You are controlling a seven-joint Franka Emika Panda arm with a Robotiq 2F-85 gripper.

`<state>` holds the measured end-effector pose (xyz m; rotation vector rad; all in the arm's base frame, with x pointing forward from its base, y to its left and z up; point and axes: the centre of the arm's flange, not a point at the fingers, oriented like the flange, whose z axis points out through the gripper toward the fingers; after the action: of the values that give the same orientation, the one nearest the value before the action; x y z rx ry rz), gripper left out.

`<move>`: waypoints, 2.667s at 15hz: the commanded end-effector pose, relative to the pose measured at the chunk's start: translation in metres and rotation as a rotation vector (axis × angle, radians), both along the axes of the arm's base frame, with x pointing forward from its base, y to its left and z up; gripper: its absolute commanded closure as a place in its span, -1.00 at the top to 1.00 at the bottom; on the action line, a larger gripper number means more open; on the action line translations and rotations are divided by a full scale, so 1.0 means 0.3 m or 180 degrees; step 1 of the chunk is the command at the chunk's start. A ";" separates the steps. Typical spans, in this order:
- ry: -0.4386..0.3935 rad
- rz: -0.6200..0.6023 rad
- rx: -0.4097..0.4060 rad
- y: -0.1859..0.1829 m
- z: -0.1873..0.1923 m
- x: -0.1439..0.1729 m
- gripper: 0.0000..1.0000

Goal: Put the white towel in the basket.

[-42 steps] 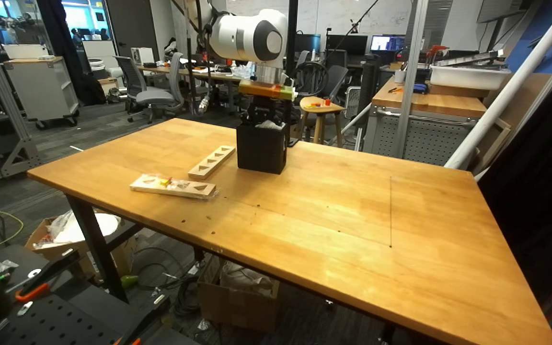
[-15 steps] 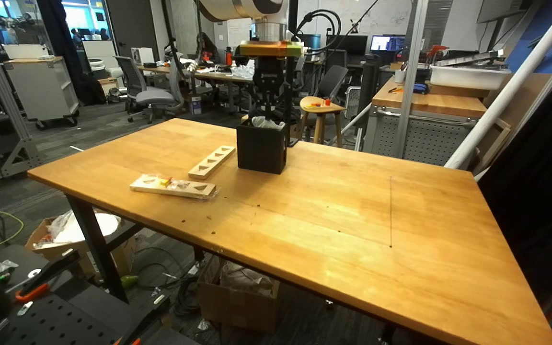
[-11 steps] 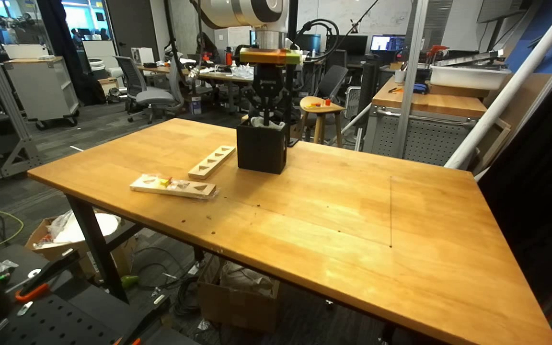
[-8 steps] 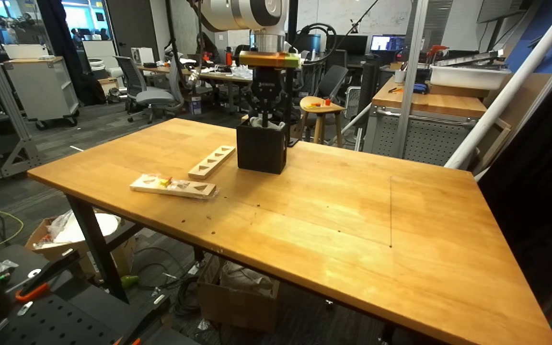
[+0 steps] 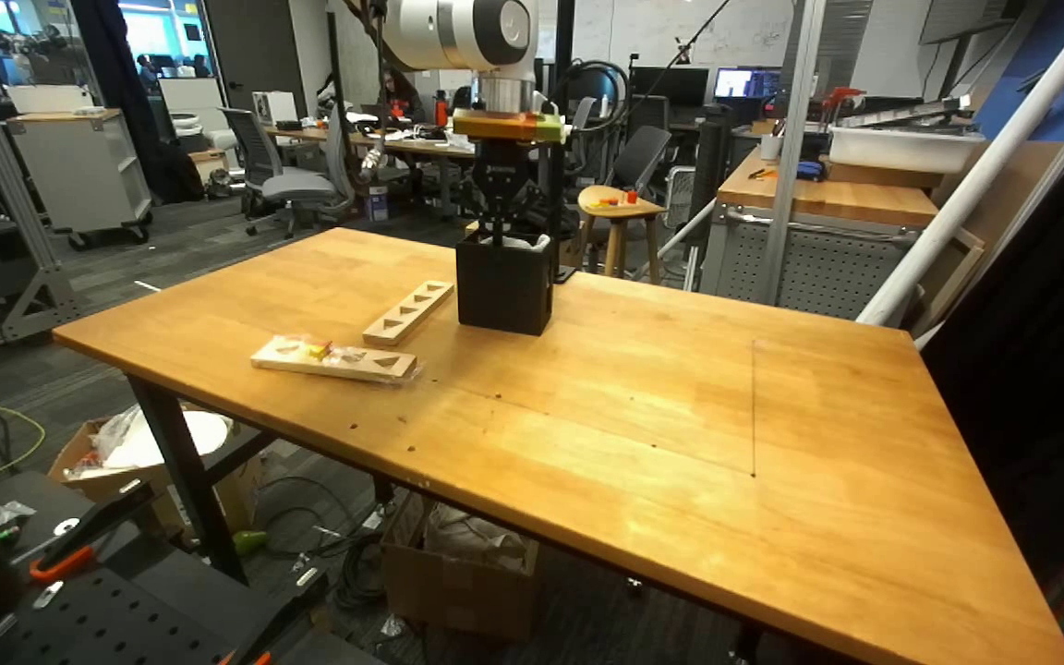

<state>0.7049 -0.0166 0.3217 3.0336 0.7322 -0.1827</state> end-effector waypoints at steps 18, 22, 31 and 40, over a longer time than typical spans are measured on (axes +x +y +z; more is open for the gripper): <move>0.0149 -0.0016 0.0591 -0.058 -0.235 0.055 -1.00; 0.0085 -0.0044 0.0475 -0.075 -0.145 0.017 -1.00; -0.0185 0.0055 0.0122 -0.107 0.117 0.027 -1.00; -0.0220 0.0090 -0.0014 -0.160 0.132 0.075 -1.00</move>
<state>0.7171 -0.0643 0.3547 3.0294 0.7435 -0.0728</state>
